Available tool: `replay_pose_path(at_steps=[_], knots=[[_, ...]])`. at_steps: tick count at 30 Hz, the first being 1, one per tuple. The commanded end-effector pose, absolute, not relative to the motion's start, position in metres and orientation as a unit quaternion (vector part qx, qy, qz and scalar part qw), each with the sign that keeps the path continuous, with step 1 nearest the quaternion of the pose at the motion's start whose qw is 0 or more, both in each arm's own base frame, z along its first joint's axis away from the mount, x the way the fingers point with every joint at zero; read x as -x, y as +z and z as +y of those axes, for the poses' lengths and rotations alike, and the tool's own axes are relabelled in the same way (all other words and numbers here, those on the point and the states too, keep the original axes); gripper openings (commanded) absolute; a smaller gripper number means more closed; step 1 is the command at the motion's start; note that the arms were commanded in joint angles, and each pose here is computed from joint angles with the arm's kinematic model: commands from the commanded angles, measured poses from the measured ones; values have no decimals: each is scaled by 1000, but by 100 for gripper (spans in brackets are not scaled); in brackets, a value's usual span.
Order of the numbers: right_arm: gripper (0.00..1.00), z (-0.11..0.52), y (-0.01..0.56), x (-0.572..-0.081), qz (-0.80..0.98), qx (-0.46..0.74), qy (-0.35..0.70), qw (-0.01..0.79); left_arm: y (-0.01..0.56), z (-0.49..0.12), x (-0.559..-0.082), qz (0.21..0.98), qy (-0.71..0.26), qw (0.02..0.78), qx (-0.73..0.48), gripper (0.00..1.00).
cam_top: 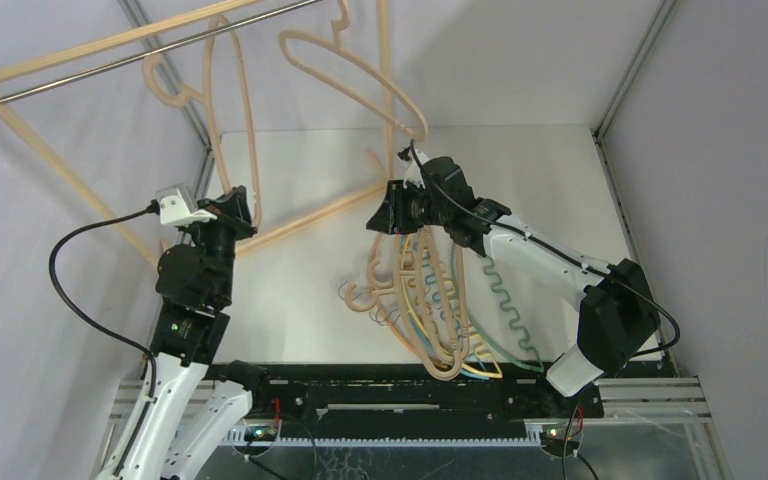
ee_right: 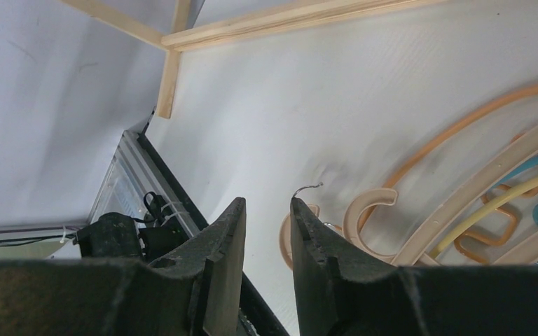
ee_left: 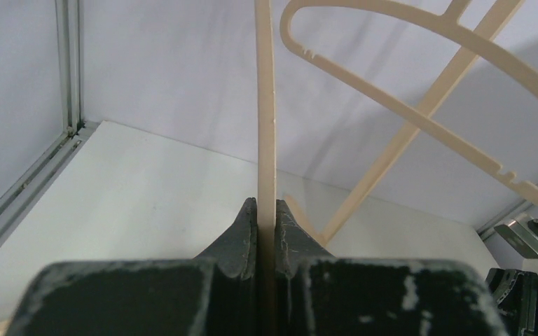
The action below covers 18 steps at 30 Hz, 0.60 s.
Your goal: Organize the hangers
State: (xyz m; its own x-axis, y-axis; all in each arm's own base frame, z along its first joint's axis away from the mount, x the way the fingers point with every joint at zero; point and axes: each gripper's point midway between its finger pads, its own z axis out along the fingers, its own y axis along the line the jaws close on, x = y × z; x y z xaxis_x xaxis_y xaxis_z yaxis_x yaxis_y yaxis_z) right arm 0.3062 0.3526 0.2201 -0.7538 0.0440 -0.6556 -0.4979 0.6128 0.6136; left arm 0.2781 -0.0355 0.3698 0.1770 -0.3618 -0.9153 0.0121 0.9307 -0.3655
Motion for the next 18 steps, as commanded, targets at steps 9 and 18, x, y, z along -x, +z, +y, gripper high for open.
replay_pose_path(at_steps=[9,18], knots=[[37,357,246,-315,819,136,437,346,417,-26,-267,572,-126,796,150,0],[36,355,244,-313,823,139,432,343,423,-24,-281,559,-133,798,181,0]])
